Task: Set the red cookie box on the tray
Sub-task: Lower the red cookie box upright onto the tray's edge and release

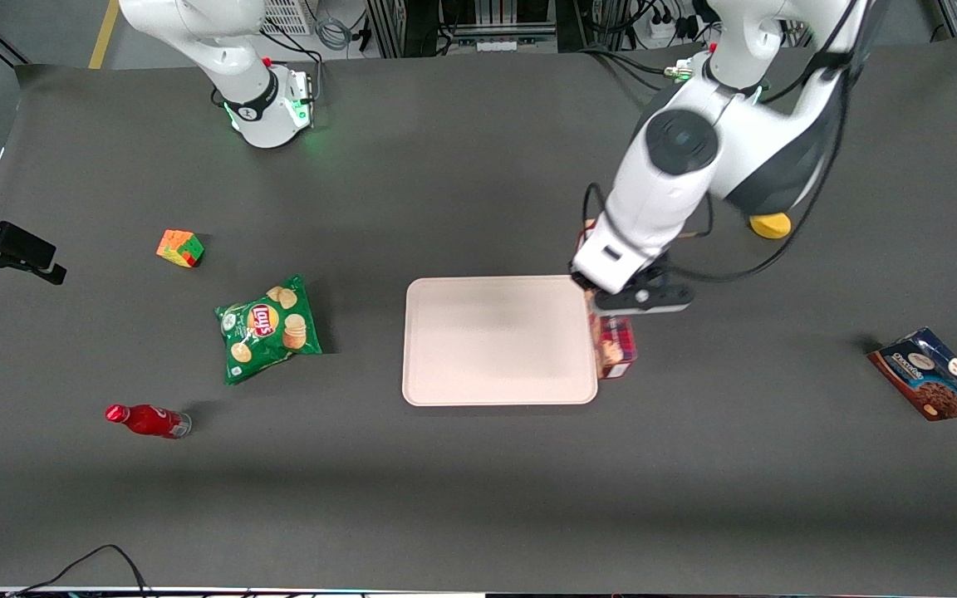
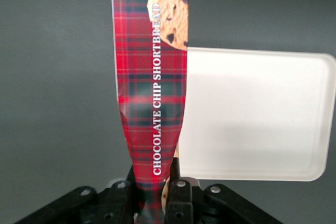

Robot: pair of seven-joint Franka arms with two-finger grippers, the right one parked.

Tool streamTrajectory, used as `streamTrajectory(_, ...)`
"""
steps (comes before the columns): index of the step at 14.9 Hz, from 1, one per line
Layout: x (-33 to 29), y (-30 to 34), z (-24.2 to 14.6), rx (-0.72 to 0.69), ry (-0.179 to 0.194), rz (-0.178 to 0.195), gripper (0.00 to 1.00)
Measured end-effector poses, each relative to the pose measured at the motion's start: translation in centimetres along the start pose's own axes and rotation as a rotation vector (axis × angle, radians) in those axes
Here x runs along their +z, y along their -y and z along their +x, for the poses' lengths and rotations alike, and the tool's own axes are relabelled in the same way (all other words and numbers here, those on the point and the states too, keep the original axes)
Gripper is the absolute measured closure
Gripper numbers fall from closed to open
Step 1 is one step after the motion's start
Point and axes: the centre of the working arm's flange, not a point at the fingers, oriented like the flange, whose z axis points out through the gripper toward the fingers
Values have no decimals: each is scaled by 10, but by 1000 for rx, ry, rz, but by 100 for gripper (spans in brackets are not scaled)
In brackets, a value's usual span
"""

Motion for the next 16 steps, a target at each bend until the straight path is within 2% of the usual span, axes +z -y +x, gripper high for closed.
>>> streamTrajectory(3,52,-22,4,54,41,35,77)
streamTrajectory(5,78,-26,7,60,62,32,77)
streamTrajectory(7,99,-28,11,56,66,22,77)
streamTrajectory(11,138,-32,14,44,15,68,77)
streamTrajectory(13,155,-35,13,41,4,65,77)
streamTrajectory(16,174,-27,15,32,-23,36,77)
